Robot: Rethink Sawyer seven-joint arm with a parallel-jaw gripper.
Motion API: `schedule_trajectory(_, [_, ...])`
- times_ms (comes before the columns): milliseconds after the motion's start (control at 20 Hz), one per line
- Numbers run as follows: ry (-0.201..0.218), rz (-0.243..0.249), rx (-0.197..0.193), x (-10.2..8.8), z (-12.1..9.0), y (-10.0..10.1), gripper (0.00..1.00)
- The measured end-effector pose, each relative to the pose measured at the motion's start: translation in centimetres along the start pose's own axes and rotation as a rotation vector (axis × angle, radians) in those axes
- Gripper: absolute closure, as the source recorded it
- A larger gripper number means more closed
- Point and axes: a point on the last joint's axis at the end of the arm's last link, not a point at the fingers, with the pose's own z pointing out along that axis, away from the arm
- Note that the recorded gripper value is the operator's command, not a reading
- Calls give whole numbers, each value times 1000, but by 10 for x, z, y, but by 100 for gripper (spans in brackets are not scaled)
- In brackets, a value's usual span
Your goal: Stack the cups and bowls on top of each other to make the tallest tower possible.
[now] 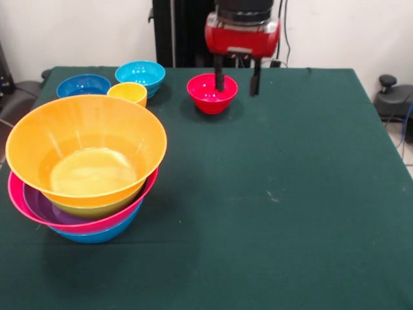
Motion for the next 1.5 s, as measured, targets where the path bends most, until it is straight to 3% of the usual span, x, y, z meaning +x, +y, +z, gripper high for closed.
schedule_trajectory(300, [-4, 26, 12, 15, -36, 18, 0])
schedule_trajectory(500, [-10, 55, 7, 11, -41, 13, 0])
schedule_trajectory(650, [-5, 79, 1, 9, -29, 3, 0])
schedule_trajectory(1000, [2, 137, -21, 11, 26, -25, 0])
schedule_trajectory(1250, [21, 147, -24, 17, 43, -29, 0])
schedule_trajectory(1500, [31, 142, -22, 23, 45, -27, 0])
